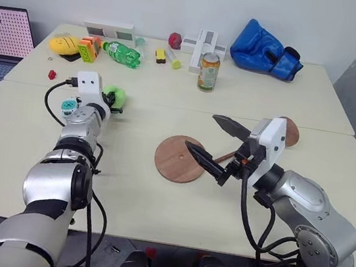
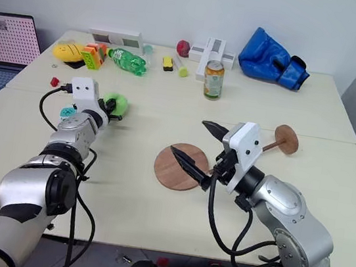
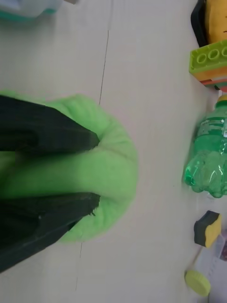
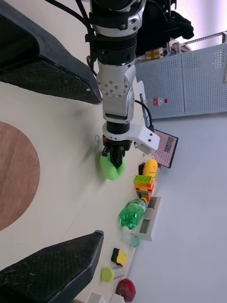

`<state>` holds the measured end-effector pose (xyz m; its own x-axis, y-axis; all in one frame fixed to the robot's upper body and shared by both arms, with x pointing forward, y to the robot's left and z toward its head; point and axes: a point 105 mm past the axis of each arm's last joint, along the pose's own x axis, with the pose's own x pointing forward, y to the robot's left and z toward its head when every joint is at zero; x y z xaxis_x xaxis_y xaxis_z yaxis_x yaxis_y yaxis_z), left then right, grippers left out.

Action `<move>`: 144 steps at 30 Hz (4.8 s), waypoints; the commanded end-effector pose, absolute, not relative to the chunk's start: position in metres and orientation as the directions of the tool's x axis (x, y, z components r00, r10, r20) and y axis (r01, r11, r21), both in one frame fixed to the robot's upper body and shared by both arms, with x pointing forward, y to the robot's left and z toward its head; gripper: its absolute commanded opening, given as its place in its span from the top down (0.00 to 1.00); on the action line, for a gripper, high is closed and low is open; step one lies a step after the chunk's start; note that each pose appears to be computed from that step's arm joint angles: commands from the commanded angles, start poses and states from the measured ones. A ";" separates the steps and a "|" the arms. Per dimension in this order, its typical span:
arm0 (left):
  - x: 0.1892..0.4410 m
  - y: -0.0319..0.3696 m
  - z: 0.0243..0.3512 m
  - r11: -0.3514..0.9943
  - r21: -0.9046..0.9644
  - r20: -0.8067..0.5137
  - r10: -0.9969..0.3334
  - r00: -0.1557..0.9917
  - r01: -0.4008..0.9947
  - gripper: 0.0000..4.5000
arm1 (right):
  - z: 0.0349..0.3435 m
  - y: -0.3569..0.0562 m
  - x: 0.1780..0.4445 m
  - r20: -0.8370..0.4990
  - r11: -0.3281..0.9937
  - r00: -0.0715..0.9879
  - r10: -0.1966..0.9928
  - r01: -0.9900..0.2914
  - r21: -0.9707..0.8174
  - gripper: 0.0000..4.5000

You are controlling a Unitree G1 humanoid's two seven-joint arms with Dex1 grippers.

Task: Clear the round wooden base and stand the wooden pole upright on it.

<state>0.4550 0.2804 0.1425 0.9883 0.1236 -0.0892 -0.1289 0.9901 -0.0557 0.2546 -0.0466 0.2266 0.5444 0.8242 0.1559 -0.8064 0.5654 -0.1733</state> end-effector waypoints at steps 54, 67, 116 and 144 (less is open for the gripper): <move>0.307 0.079 0.202 0.136 0.260 -0.117 -0.978 0.171 0.956 0.01 | 0.107 -0.209 0.404 -0.116 0.523 0.884 0.453 -0.158 0.837 0.00; 0.299 0.078 0.201 0.148 0.257 -0.117 -0.976 0.183 0.955 0.00 | 0.113 -0.192 0.431 -0.093 0.532 0.863 0.496 -0.218 0.818 0.08; 0.224 0.154 0.111 0.752 0.126 0.004 -0.653 0.758 0.647 0.00 | 0.259 -0.011 0.322 0.198 0.530 0.503 0.841 -0.839 -0.124 0.94; 0.227 0.151 0.111 0.753 0.120 0.013 -0.653 0.757 0.647 0.00 | 0.237 0.000 0.322 0.132 0.502 0.486 0.864 -0.854 -0.137 0.94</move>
